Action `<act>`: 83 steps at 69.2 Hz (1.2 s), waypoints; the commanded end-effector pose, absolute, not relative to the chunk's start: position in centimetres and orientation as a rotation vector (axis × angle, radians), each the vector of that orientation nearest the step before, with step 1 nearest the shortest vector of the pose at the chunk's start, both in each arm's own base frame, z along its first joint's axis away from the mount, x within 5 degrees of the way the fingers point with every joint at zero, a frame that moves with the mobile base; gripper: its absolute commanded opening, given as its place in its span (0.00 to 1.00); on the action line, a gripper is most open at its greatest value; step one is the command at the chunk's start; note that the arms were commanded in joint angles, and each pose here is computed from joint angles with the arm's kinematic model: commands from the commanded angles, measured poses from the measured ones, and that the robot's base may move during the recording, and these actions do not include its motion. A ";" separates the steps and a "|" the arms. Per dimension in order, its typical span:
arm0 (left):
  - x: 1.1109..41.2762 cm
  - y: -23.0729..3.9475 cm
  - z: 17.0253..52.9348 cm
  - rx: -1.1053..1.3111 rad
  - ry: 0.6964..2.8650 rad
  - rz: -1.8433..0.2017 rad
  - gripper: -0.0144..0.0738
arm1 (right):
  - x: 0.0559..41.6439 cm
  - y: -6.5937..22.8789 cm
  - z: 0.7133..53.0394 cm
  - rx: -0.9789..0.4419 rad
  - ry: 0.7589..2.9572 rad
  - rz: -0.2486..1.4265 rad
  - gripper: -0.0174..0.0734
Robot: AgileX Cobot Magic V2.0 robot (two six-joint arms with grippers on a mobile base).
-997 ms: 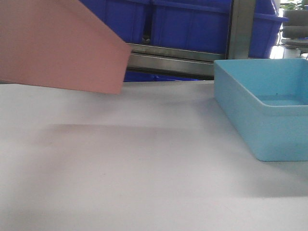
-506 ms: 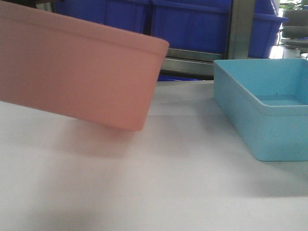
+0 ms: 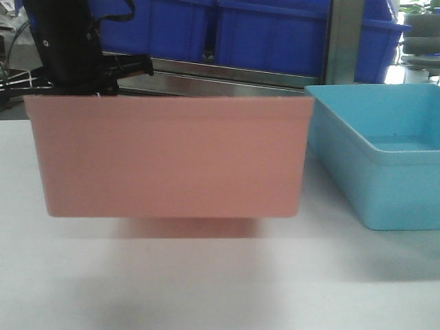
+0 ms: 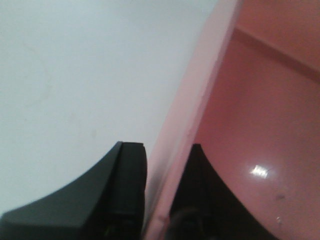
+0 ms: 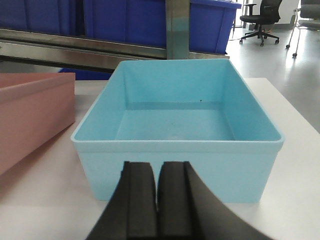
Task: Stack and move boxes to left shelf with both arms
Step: 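Carry the pink bin toward the blue bin and set it down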
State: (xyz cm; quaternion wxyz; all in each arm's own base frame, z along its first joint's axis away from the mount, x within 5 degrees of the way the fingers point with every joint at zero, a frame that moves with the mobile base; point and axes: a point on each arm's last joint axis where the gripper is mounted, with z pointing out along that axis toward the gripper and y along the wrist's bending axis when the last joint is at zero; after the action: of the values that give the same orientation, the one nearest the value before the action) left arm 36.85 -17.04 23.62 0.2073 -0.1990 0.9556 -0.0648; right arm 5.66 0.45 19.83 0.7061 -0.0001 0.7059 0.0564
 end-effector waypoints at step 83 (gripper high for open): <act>35.6 -18.3 22.7 -0.232 2.800 -0.161 0.36 | 5.4 0.4 21.3 -0.008 1.444 0.116 0.25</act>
State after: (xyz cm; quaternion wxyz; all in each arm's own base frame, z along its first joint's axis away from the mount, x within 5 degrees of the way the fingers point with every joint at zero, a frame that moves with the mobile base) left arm 35.80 -18.00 19.74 0.1264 -0.0948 0.9871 -0.0262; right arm 5.66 0.45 19.83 0.7061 -0.0001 0.7059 0.0564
